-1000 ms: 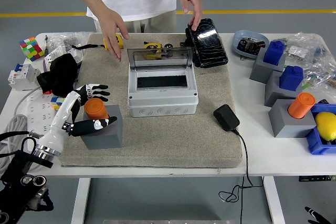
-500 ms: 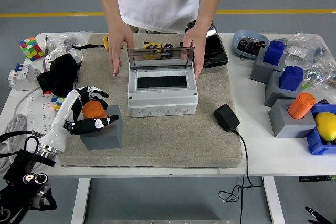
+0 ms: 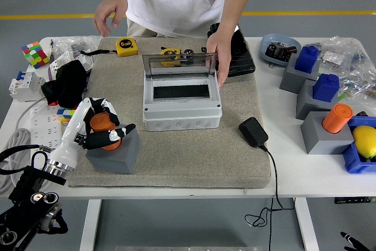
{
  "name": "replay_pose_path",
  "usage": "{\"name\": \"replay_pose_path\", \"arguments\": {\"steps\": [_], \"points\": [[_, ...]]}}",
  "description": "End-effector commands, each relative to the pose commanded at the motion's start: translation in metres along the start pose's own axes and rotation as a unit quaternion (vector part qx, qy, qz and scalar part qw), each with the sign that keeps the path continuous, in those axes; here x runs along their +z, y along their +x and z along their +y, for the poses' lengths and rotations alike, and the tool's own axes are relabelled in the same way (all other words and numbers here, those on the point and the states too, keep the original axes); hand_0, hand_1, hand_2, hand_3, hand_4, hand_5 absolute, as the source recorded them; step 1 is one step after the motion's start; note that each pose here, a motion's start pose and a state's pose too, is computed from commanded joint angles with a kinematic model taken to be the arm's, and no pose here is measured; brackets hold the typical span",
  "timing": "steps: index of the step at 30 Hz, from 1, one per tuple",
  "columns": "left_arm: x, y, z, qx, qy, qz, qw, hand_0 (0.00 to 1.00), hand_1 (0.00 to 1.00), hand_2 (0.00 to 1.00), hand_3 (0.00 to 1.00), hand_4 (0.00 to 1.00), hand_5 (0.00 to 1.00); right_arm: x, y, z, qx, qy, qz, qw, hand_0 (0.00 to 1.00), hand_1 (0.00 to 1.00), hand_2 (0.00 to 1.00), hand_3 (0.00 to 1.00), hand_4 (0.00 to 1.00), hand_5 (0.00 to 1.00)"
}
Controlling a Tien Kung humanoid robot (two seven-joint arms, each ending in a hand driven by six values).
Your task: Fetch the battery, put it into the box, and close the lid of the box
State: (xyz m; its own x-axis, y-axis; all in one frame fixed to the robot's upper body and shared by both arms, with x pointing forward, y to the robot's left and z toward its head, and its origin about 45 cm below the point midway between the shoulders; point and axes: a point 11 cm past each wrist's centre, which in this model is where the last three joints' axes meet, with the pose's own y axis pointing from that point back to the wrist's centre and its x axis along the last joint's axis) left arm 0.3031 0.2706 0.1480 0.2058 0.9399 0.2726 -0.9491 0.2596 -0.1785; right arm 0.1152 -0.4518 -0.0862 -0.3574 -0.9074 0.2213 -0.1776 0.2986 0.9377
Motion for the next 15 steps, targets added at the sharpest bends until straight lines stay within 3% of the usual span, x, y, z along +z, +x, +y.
{"name": "replay_pose_path", "arguments": {"steps": [10, 15], "points": [[0.006, -0.001, -0.003, 0.002, -0.015, -0.007, 1.000, 0.103, 0.098, 0.185, 0.202, 0.798, 0.002, 0.001, -0.001, 0.000, 0.000, 0.000, -0.002, 1.000, 0.647, 0.705, 0.695, 0.576, 0.948, 0.538], [0.018, -0.002, -0.011, -0.013, -0.039, -0.031, 0.999, 0.103, 0.098, 0.185, 0.202, 0.798, 0.002, 0.001, -0.001, 0.000, 0.000, 0.001, -0.002, 1.000, 0.647, 0.705, 0.695, 0.576, 0.948, 0.538]]}}
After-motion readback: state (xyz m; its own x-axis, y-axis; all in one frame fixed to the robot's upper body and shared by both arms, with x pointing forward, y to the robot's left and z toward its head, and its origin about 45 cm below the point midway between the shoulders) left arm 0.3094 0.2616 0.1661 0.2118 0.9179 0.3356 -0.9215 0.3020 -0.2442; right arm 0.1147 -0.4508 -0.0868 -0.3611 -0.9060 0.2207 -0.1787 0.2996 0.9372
